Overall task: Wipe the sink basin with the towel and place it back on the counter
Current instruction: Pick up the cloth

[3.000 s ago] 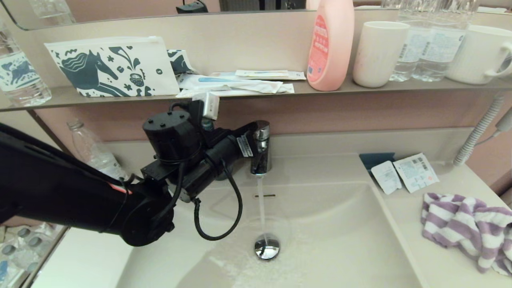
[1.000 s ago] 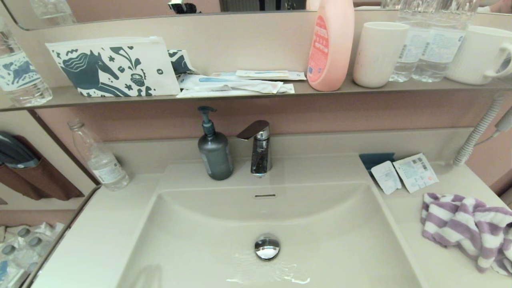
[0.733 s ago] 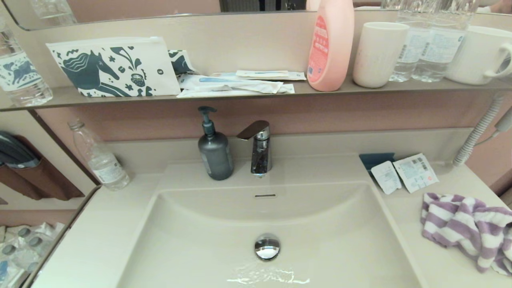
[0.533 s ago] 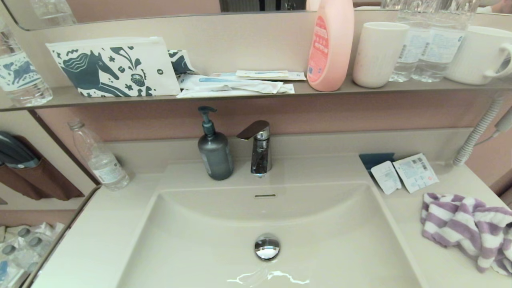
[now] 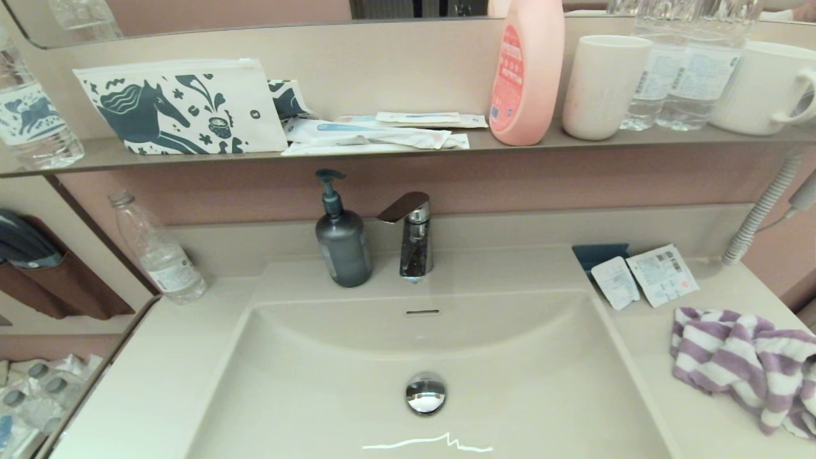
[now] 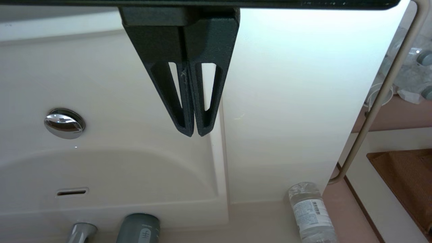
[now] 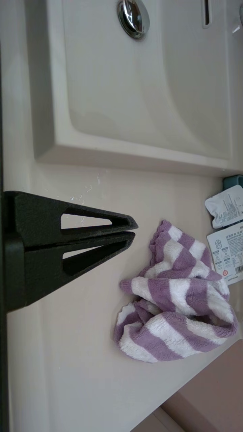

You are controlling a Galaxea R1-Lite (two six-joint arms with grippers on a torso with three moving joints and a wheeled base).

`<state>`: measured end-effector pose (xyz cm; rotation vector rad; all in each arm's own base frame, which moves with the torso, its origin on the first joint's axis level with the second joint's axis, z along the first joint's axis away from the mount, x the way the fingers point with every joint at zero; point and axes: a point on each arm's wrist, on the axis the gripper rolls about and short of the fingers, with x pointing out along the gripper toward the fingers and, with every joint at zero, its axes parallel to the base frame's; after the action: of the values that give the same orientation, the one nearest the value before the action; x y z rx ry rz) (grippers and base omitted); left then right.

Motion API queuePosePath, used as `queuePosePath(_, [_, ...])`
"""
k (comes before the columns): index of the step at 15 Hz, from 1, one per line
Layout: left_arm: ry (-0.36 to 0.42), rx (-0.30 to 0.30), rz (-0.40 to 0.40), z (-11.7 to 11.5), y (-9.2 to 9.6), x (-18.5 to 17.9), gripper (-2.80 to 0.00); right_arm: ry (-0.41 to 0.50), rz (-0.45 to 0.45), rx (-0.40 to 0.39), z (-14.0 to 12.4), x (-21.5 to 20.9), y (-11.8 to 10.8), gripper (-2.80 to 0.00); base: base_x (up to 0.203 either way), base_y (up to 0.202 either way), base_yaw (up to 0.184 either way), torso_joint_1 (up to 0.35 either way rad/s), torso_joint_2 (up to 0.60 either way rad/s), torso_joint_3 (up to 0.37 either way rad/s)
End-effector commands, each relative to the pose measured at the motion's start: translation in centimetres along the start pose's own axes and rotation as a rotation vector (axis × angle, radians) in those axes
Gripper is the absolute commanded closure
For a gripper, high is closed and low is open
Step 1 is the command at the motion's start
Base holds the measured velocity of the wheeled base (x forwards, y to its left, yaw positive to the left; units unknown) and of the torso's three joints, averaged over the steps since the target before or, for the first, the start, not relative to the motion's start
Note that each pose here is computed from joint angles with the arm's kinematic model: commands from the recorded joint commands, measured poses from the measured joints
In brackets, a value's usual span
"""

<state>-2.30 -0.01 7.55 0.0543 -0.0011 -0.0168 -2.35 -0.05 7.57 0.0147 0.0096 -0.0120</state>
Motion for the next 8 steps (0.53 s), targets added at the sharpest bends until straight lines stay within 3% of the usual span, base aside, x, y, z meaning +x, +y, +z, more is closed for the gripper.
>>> queuePosePath(1, [0.004,-0.001,0.0,-0.03,0.0,0.02,0.0,0.003,0.001,-0.002,-0.04,0.02,0.0,0.0,0.0,0.0,0.0,0.0,0.0,0.0])
queuePosePath(8, [0.001,-0.057,0.003,0.0,0.01,0.02,0.0,0.021,-0.005,-0.003,-0.04,-0.07,-0.01,0.0,0.0,0.0,0.0,0.0,0.0,0.0])
